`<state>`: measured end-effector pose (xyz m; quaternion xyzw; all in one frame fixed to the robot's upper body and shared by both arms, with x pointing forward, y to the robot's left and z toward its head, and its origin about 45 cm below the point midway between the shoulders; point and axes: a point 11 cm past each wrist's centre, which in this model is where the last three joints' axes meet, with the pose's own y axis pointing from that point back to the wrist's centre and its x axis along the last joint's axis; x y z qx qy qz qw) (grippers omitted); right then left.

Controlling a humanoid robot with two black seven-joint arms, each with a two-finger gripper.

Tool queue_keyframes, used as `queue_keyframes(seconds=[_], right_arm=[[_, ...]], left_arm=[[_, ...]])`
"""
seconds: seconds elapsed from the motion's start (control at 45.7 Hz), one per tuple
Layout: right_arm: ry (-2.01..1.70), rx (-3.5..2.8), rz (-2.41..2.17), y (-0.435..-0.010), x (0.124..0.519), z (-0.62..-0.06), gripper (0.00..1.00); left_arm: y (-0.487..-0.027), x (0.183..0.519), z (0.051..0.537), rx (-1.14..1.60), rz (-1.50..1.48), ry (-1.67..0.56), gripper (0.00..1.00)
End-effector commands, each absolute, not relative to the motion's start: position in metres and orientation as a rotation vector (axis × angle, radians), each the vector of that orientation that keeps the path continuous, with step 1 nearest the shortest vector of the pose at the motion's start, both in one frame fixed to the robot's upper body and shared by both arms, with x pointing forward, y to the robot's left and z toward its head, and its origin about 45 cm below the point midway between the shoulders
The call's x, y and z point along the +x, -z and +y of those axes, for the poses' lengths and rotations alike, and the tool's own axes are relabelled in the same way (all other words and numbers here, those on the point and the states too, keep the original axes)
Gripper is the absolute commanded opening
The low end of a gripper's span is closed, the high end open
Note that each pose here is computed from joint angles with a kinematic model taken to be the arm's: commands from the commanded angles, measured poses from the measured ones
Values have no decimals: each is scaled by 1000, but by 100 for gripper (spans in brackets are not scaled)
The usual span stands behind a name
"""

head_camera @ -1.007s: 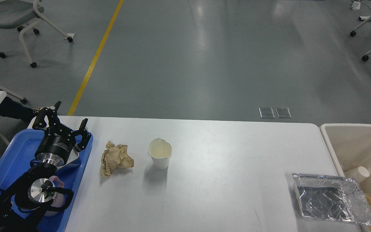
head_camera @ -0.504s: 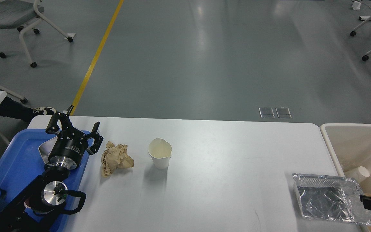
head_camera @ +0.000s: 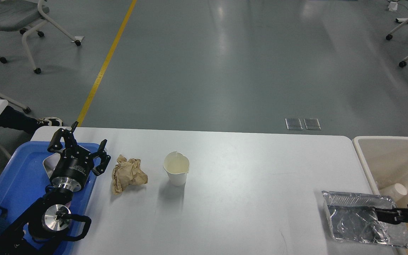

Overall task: Tidy desktop
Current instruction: 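Lower the right gripper onto the foil tray and grasp it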

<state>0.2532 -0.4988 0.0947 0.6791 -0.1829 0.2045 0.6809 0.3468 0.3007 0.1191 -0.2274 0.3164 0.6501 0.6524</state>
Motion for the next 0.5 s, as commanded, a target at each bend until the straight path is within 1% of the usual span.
queue_keyframes(seconds=[0.0,0.153,0.482], right_arm=[[-432,1520,-432,-92,252,-504,100],[-391,1506,-439,-78,248,-507,100],[-336,1518,-491,-71,247,-509,100]], left_arm=[[-119,347,300,-515,721,-1475,96],[-118,347,296,-517,729,-1472,96],[-113,344,297,-489,748,-1468,96]])
